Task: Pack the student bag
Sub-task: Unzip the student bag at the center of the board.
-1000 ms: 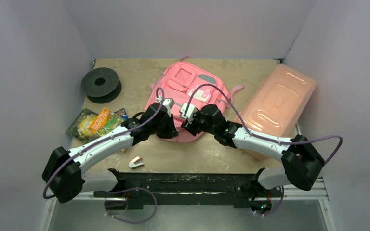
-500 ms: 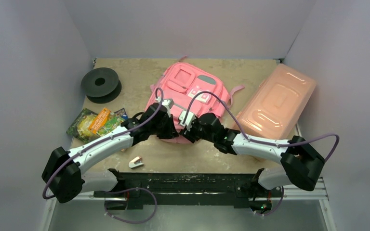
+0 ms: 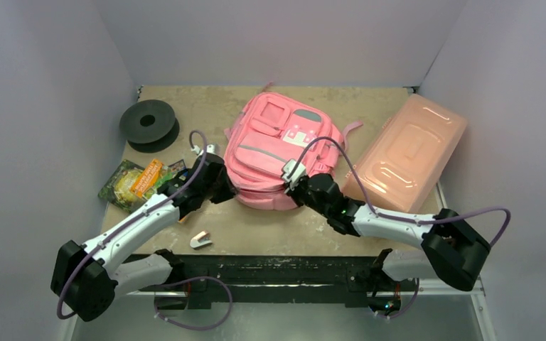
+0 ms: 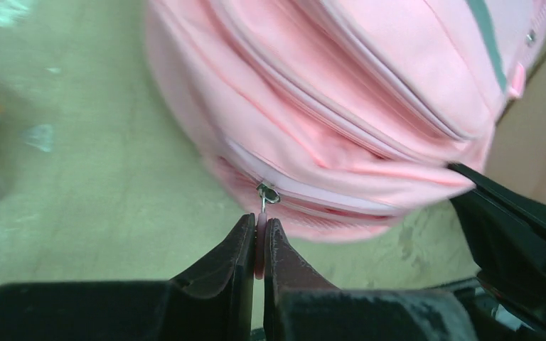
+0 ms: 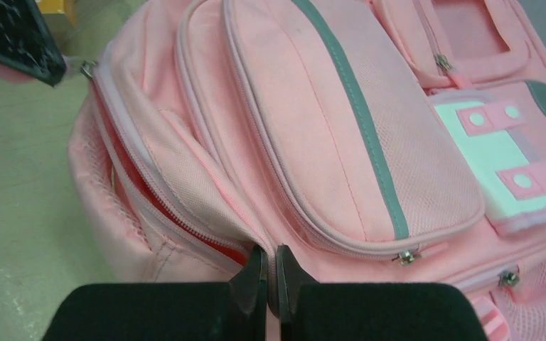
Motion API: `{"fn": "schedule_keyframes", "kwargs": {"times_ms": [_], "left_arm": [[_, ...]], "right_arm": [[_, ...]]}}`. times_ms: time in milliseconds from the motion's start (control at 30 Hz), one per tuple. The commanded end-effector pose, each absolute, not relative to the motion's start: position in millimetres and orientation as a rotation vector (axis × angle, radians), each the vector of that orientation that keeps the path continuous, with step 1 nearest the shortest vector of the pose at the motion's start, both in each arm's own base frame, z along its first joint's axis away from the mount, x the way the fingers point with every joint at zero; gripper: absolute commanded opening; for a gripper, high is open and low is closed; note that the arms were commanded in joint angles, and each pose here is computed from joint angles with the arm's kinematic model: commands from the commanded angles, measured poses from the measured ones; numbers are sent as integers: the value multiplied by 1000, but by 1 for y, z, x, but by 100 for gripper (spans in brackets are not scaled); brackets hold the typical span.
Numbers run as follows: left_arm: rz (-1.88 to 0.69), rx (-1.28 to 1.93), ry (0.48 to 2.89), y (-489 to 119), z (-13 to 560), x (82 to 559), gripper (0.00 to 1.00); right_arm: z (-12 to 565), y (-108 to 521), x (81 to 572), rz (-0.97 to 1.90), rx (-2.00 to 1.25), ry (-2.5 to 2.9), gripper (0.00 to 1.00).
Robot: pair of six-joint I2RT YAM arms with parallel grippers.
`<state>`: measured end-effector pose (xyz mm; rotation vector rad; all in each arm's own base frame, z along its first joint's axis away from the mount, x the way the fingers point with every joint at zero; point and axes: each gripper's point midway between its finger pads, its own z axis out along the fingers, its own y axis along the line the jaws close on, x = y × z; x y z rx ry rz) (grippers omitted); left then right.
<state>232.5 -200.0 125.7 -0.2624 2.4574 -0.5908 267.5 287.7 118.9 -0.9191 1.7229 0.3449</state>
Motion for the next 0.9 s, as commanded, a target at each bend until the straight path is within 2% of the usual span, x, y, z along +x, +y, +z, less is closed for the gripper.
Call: {"fn": "schedule_keyframes", "kwargs": {"times_ms": [0,67,167,233,267,300,367,467,567,867], "left_arm": [[-405,-467,2431,-147,116,243,0],[-469,-379,2425,-159,126,248,0],[-713,-215,2384,-197,144,245,0],[-764,-152,2369,-211,152,238,0],[-775,-126,2369,-217,156,233,0],[-788,-105,2372,-222,160,229,0],[-828,-64,2367,-235,169,220,0],[-878,-24,2358,-249,177,209,0],[-896,-18,2367,-255,176,202,0],[-843,-51,2360,-238,175,196,0]], "right_arm": [[158,242,301,281,-645,1667,0],[161,240,302,255,-698,1644,0],[158,254,298,285,-816,1654,1],[161,266,291,339,-839,1661,40],[165,274,285,350,-861,1651,54],[167,281,276,355,-903,1644,62],[176,299,256,397,-992,1609,68],[192,322,235,512,-1042,1563,72],[202,337,236,538,-1032,1551,71],[177,347,233,539,-1085,1571,69]]}}
